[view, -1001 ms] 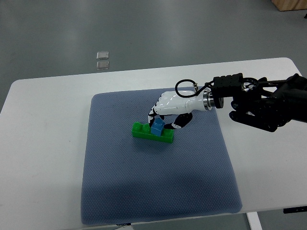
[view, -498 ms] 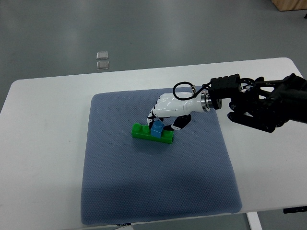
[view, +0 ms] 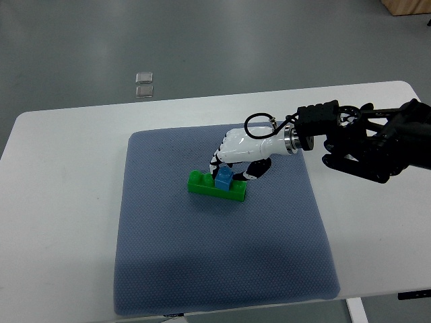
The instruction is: Stack blue block on green block with right hand
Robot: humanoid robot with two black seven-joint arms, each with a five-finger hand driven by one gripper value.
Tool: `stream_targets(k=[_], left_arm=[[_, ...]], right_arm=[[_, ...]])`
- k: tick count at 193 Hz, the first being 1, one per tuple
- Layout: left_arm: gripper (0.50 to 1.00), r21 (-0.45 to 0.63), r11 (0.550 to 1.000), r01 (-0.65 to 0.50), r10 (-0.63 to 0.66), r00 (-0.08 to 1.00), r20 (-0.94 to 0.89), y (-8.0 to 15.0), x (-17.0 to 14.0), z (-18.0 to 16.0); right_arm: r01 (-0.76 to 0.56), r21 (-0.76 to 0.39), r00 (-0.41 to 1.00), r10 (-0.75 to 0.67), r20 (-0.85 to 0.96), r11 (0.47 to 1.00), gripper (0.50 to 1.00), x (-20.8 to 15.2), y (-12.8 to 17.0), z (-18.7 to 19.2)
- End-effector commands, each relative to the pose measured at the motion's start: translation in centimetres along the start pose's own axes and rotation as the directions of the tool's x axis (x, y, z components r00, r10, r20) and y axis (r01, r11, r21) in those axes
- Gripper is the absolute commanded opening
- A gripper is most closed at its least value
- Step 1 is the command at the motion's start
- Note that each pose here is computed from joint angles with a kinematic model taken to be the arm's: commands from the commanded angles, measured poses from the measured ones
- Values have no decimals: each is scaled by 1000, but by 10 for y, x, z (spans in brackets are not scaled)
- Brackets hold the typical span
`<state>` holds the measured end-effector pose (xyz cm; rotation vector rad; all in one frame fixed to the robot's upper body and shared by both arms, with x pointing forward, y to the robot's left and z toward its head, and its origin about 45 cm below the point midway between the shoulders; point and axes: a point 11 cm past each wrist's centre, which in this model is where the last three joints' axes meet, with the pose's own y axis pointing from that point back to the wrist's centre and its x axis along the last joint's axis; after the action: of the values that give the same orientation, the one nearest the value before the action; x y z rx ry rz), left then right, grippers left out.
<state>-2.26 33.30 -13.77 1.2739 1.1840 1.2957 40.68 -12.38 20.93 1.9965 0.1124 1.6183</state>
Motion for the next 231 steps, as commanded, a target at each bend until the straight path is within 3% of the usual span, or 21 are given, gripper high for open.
stream_targets(k=[1,31,86,154,231], left_arm=[[1000,0,1000,0,0,1000,0,0,0,0],[1000,0,1000,0,0,1000,0,0,0,0],[1000,0,1000,0,0,1000,0,0,0,0],[1000,0,1000,0,0,1000,0,0,0,0],[1000,0,1000,-1,1,1000,0,0,0,0]], right_arm=[[2,2,1000,-2,-1,1000,500,-1,-1,-1],[-2,3,1000,2,0,1000,500,0,-1,-1],[-13,-1,1000,13,2,1000,680,3,0,0],[-13,-9,1000,13,8,1000,699,4,3,3],[-17,-18,1000,16,-4,1000,772,11,5,6]])
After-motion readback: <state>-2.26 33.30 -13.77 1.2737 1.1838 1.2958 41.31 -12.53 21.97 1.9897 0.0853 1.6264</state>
